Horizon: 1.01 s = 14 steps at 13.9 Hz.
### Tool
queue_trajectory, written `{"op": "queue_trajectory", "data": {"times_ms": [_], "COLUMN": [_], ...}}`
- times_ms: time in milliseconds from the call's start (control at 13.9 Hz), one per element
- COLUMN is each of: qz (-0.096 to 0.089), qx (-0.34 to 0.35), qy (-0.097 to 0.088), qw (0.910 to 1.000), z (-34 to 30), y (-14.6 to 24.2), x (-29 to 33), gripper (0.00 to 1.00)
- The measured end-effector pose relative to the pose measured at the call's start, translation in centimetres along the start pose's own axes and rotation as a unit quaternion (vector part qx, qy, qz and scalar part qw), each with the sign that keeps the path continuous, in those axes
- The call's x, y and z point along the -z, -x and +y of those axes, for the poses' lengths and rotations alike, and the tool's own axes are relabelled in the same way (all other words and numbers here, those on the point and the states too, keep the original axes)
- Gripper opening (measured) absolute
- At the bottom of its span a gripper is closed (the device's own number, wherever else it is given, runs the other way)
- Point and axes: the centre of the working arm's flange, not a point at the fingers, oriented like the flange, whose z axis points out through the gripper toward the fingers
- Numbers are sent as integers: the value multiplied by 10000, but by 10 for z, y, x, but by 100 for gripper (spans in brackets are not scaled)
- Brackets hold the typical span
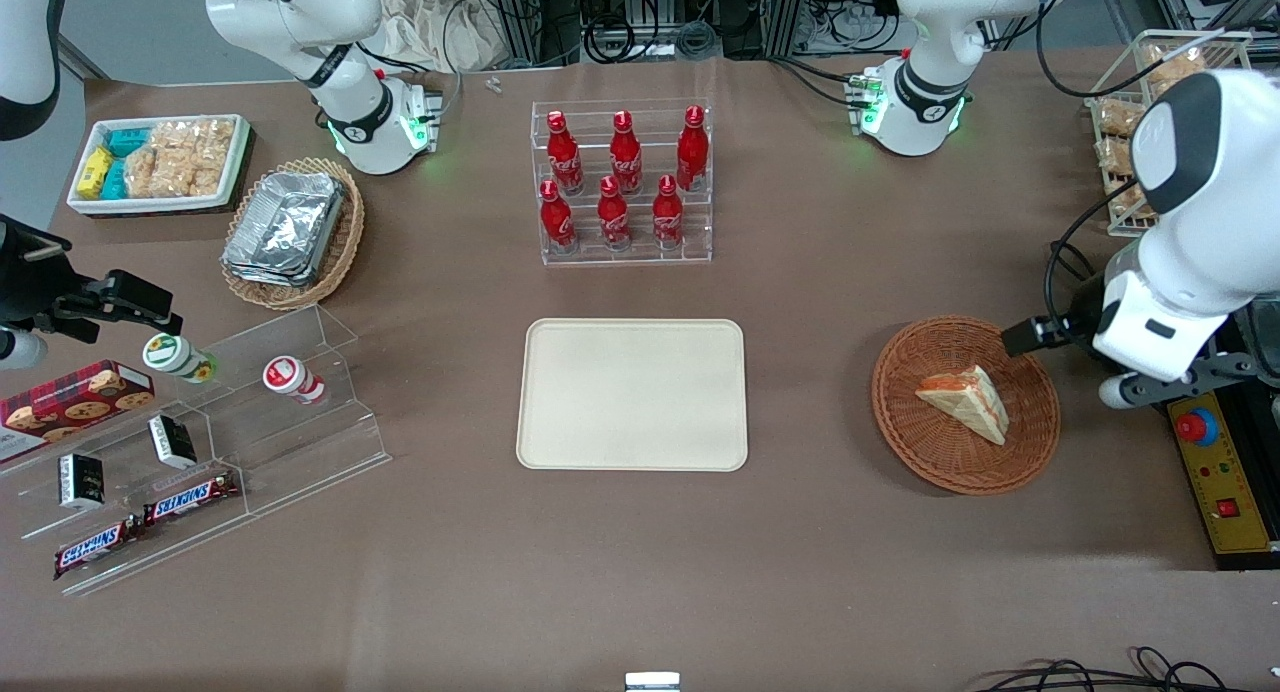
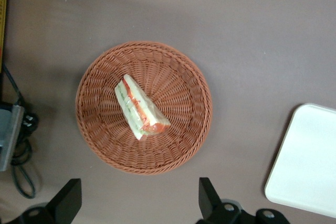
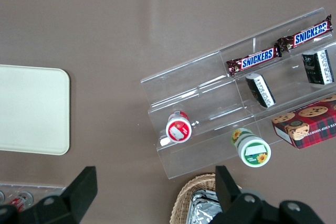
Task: Place sandwich from basket to tray
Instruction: 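Move the left gripper down over the sandwich in the wicker basket, then close the left gripper on the wrapped sandwich and lift it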
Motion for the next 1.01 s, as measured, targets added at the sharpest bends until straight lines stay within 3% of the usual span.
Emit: {"op": "queue_trajectory", "data": {"times_ms": [360, 721, 865, 1009], "qz": [-85, 16, 137, 164], "qx": [973, 1860, 1980, 2028], "qy": [-31, 59, 153, 122], "qw": [9952, 9825, 9800, 9790], "z": [-8, -21, -24, -34], "y": [7, 5, 7, 11], "x": [-76, -143, -166, -185], "gripper": [100, 100, 100, 100]}}
